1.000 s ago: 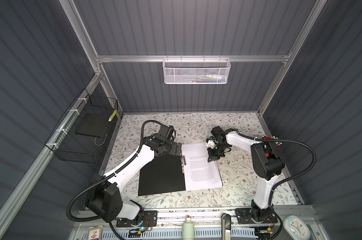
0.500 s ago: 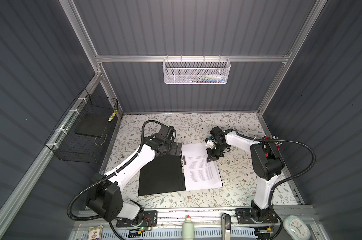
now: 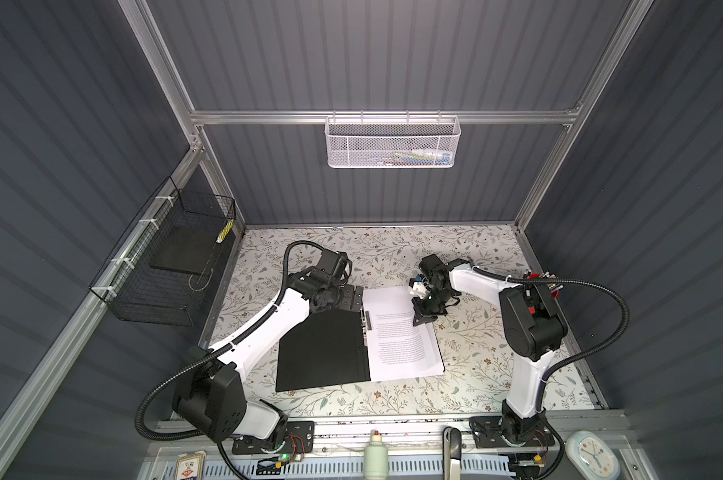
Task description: Put the files into the folder
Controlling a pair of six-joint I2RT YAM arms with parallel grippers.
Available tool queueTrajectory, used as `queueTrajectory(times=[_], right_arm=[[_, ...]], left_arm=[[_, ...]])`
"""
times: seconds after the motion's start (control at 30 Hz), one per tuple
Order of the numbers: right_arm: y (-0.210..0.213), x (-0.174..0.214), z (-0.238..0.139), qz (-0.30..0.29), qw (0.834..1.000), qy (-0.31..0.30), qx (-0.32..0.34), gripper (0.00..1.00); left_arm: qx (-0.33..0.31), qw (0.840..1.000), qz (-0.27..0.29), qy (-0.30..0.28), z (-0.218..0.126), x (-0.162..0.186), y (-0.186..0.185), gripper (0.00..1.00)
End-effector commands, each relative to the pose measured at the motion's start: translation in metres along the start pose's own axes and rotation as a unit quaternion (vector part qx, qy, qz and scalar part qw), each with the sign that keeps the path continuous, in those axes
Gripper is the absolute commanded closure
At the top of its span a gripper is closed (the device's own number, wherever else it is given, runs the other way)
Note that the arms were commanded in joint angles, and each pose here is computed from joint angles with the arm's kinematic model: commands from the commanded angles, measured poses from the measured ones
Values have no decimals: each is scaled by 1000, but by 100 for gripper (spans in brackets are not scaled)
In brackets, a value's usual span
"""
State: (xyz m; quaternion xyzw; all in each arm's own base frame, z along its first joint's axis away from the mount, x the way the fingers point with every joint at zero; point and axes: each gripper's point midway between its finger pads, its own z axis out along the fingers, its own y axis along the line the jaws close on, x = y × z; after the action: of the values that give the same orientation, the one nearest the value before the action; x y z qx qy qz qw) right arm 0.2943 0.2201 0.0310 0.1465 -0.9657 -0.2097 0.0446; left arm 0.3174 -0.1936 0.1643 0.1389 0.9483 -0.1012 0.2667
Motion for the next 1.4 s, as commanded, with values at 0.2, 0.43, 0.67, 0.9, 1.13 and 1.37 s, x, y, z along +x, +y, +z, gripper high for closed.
queueTrajectory(times=[0.2,0.43,0.67,0.9,1.13,1.37], right_arm=[[2,4,0,-2,1000,7,-1,96],[4,-2,0,-2,1000,3,-3,92],[6,-4,0,2,1000,2,-8,87],[4,-4,-4,2,1000,-9,0,65],[0,-10,-27,8,998,-46,34,27],[-37,-14,-62,44,984,-93,144,5]], left_arm=[[5,1000,2,15,3,6,0,0],[5,1000,1,16,3,6,1,0],[5,1000,1,18,4,6,0,0],[-6,1000,-5,20,5,8,4,0],[-78,996,-35,36,0,23,35,0],[-72,986,-110,103,8,69,57,1]])
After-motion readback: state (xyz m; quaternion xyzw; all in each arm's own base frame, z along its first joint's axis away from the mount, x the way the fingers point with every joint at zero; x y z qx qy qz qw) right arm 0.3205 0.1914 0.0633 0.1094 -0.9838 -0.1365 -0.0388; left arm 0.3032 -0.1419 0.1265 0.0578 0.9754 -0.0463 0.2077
